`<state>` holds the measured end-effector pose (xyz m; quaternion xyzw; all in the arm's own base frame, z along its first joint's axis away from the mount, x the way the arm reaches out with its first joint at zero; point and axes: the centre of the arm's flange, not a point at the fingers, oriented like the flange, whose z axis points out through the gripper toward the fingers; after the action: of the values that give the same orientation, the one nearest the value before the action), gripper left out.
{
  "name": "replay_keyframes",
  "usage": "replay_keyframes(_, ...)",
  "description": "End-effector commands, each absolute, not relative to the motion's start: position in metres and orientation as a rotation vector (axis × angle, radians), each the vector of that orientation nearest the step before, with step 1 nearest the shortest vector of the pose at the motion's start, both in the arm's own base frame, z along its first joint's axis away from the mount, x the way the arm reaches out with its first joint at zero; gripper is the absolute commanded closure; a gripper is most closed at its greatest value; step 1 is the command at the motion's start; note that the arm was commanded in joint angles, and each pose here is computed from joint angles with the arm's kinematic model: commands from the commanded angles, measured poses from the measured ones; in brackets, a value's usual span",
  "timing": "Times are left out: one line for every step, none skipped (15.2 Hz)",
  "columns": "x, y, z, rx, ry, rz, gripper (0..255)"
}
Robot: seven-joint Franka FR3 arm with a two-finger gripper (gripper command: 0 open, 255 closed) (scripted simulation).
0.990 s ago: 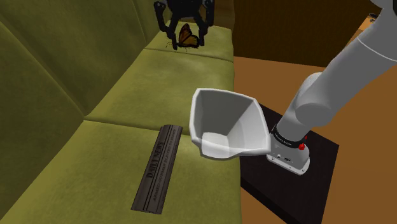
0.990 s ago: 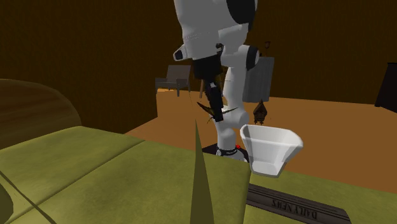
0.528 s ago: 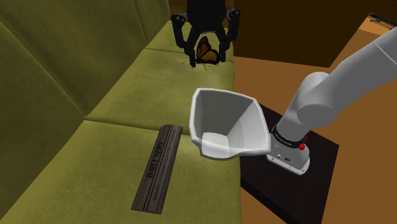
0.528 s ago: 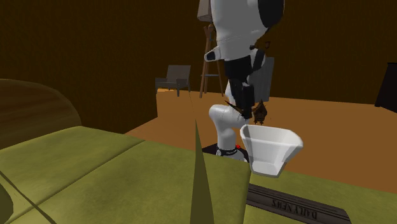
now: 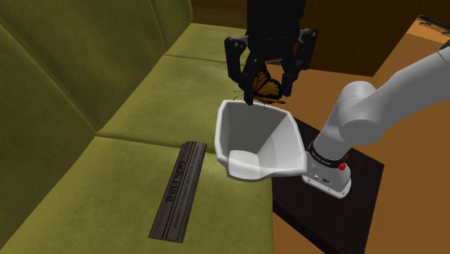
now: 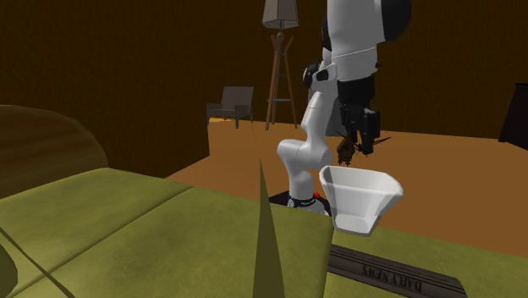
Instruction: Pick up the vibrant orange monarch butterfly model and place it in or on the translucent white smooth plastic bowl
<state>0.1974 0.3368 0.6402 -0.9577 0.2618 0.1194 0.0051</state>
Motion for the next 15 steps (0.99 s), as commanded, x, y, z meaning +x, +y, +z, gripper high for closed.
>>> replay_keyframes(0.191,0.338,0.631,-2.998,0.822,0.375,255)
replay_keyframes(0.191,0.338,0.626,-2.998,0.822,0.375,255)
replay_keyframes(0.191,0.338,0.621,-2.998,0.822,0.375,255)
replay_keyframes(0.191,0.338,0.615,-2.998,0.822,0.375,255)
replay_keyframes(0.191,0.338,0.61,-2.998,0.822,0.375,255)
replay_keyframes(0.191,0.338,0.605,-2.998,0.822,0.375,255)
replay_keyframes(0.191,0.338,0.599,-2.998,0.822,0.375,255)
replay_keyframes(0.191,0.338,0.594,-2.998,0.822,0.375,255)
replay_keyframes(0.191,0.338,0.589,-2.998,0.822,0.375,255)
replay_keyframes(0.191,0.338,0.584,-2.998,0.822,0.375,255)
replay_keyframes(0.191,0.338,0.578,-2.998,0.822,0.375,255)
replay_keyframes(0.191,0.338,0.575,-2.998,0.822,0.375,255)
replay_keyframes(0.191,0.338,0.575,-2.998,0.822,0.375,255)
replay_keyframes(0.191,0.338,0.575,-2.998,0.822,0.375,255)
replay_keyframes(0.191,0.338,0.575,-2.998,0.822,0.375,255)
